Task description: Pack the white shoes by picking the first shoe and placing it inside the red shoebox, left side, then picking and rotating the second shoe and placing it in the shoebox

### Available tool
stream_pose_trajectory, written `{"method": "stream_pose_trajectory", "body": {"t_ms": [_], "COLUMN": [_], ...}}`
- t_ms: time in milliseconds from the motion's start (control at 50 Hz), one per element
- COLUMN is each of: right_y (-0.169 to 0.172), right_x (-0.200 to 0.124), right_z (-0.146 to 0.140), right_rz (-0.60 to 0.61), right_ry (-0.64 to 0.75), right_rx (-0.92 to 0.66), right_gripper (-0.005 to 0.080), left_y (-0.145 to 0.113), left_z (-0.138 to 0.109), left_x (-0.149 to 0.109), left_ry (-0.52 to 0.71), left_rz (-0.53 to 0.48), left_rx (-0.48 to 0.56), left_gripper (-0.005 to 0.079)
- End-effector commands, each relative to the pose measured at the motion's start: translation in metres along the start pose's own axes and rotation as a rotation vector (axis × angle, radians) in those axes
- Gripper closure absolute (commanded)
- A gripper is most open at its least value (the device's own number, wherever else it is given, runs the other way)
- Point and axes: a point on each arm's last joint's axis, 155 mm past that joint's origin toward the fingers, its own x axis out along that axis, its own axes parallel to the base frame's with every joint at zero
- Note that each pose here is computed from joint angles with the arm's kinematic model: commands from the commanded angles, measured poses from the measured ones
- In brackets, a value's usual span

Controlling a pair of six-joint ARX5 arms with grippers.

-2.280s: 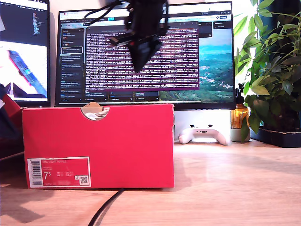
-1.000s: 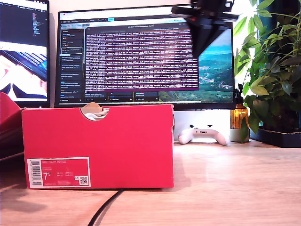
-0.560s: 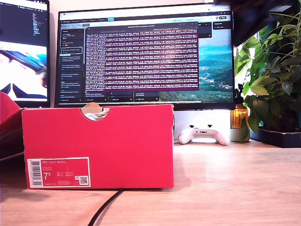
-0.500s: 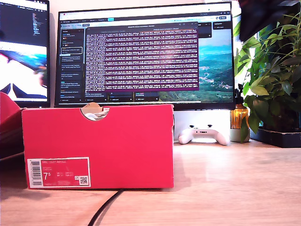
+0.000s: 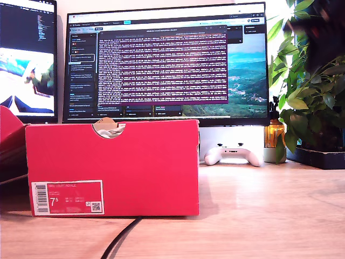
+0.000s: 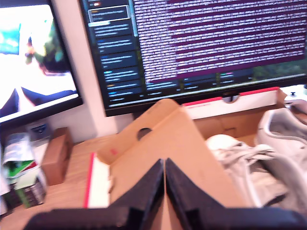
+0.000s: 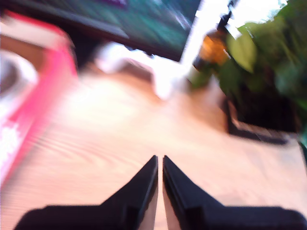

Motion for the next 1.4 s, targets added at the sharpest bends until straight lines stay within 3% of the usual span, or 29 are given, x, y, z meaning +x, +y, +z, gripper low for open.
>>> {"method": "stream_pose_trajectory", "body": {"t_ms": [0, 280, 460, 620, 1000, 1380], "right_y": [-0.013, -0.047, -0.065, -0.071, -0.072, -0.039], "right_x": [0.005, 0.011, -0.001, -0.019, -0.048, -0.028], "right_z": [-0.016, -0.046, -0.050, -0.052, -0.042, -0.090], "right_rz": [-0.039, -0.085, -0.090, -0.100, -0.134, -0.050], "right_ry": [0.020, 0.003, -0.069, -0.131, -0.366, -0.305], "right_rx": [0.022, 0.101, 0.155, 0.172, 0.220, 0.234], "right_gripper": [0.0762, 0.0762, 0.0762, 0.0762, 0.0762, 0.0762], "left_y": [0.000, -0.001, -0.002, -0.002, -0.002, -0.003], "left_z": [-0.006, -0.013, -0.033, -0.031, -0.040, -0.063], "left_x": [-0.001, -0.001, -0.001, -0.004, -0.016, -0.025], "left_ry": [0.004, 0.017, 0.042, 0.004, -0.051, -0.063], "left_rz": [-0.010, -0.019, -0.019, -0.017, 0.003, 0.014], "left_rx": [-0.016, -0.025, -0.052, -0.043, -0.050, -0.049], "left_gripper": [0.0761, 0.0761, 0.0761, 0.0761, 0.0761, 0.0761]}}
